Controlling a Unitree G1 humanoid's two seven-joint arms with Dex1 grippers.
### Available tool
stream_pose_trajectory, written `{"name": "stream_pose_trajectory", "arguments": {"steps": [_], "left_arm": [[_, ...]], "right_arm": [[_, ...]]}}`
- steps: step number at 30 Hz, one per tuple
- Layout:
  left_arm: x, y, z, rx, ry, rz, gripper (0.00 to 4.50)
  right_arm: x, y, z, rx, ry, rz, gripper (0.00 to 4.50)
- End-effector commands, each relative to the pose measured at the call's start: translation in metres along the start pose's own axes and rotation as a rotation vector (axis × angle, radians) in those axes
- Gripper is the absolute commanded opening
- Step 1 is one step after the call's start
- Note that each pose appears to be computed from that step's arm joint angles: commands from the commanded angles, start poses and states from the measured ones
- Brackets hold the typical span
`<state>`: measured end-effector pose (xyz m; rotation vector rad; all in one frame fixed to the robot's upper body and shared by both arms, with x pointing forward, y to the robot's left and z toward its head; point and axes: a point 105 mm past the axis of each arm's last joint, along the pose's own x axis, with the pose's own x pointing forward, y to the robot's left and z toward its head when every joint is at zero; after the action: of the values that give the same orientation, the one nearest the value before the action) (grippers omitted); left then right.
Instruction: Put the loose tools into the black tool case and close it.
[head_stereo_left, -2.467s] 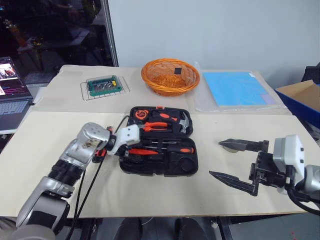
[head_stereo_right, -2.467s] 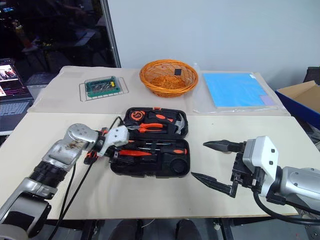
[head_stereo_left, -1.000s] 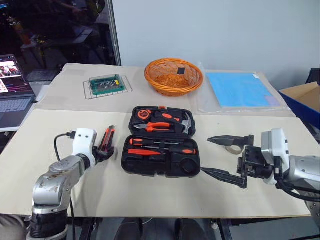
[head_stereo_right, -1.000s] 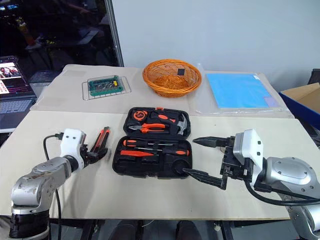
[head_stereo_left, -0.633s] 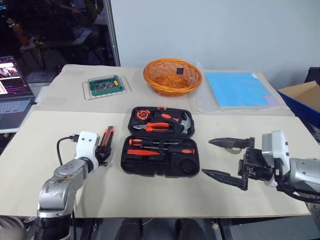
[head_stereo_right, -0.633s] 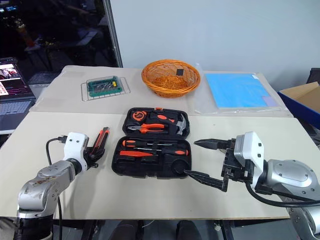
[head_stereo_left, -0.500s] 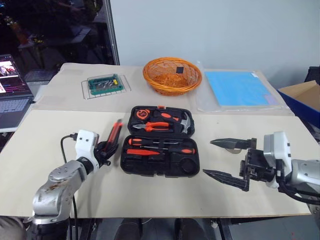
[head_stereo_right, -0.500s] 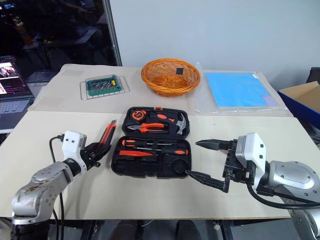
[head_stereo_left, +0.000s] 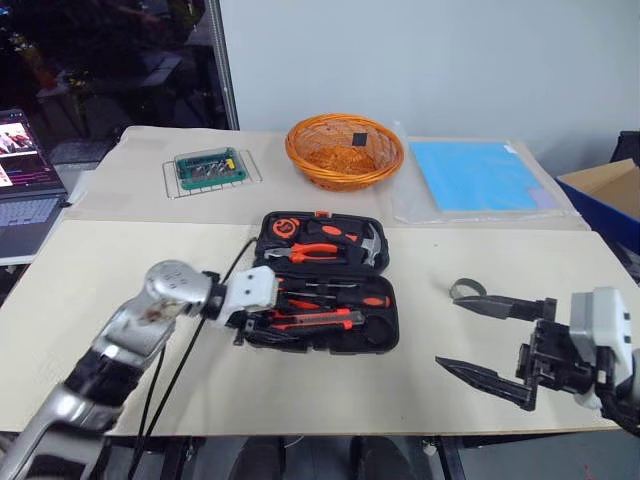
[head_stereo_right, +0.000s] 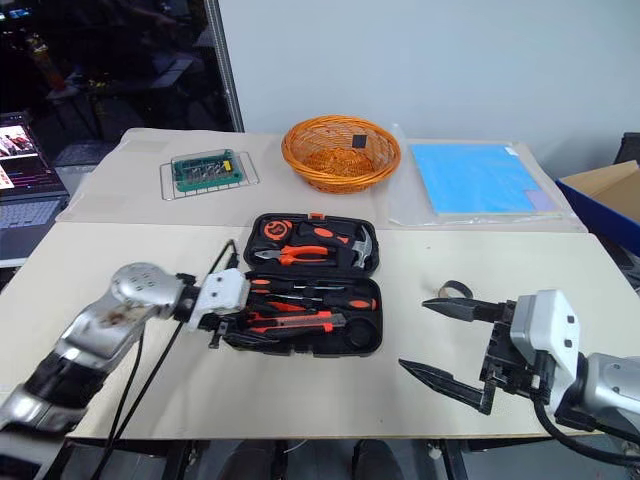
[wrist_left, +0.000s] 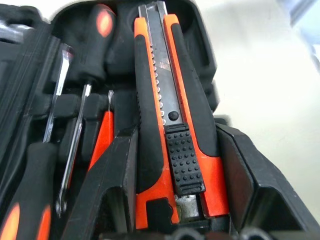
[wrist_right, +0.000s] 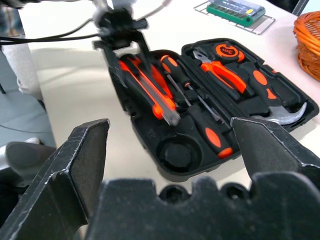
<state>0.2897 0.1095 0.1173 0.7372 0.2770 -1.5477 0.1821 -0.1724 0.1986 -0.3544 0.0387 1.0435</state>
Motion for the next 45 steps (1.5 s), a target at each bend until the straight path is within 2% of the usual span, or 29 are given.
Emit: {"name": "stream_pose_trajectory", "arguments": {"steps": [1,7,14,16,17,18,20,24,27,30,35,36,38,41,45], "left_arm": [[-0.007,0.004,-0.001,0.066,0.039,-0.046,1.78],[-0.009,0.006,-0.007,0.045,0.083,-0.085,1.78],[-0.015,-0.009,-0.006,0.006,0.099,-0.125,1.78],[-0.014,-0.01,-0.005,0.001,0.098,-0.118,2.79],[-0.014,-0.009,-0.004,0.002,0.097,-0.113,2.91],[-0.016,-0.007,0.001,-0.008,0.073,-0.09,3.45],[-0.023,0.0,0.017,-0.014,-0.018,-0.047,3.93],[-0.042,0.009,0.04,-0.119,-0.18,0.002,3.93],[-0.05,0.015,0.043,-0.197,-0.293,0.106,3.24],[-0.046,0.01,0.042,-0.249,-0.343,0.175,2.06],[-0.034,-0.011,0.019,-0.297,-0.312,0.263,0.24],[-0.033,-0.015,0.015,-0.303,-0.299,0.27,0.04],[-0.028,-0.018,0.002,-0.33,-0.258,0.303,0.04],[-0.015,-0.03,-0.028,-0.343,-0.122,0.31,0.04],[0.003,-0.043,-0.045,-0.354,-0.038,0.249,0.04]], "right_arm": [[-0.003,0.005,0.009,-0.022,-0.006,-0.016,4.5],[-0.003,0.006,0.009,-0.019,-0.001,-0.028,4.5],[-0.002,0.005,0.008,-0.02,0.002,-0.024,4.5],[-0.001,0.004,0.009,-0.022,0.0,-0.018,4.5],[0.0,0.004,0.009,-0.023,-0.001,-0.015,4.5],[0.0,0.004,0.009,-0.024,-0.002,-0.012,4.5],[0.0,0.003,0.009,-0.026,-0.002,-0.007,4.5],[0.001,0.001,0.009,-0.029,-0.002,-0.004,4.5],[0.003,0.0,0.009,-0.032,-0.01,0.0,4.5],[0.005,-0.001,0.009,-0.032,-0.013,0.002,4.5],[0.006,-0.003,0.009,-0.032,-0.016,0.004,4.5],[0.006,-0.003,0.009,-0.033,-0.016,0.005,4.5],[0.006,-0.004,0.008,-0.033,-0.015,0.006,4.5],[0.006,-0.004,0.009,-0.035,-0.013,0.006,4.5],[0.006,-0.004,0.009,-0.038,-0.009,0.005,4.5]]}}
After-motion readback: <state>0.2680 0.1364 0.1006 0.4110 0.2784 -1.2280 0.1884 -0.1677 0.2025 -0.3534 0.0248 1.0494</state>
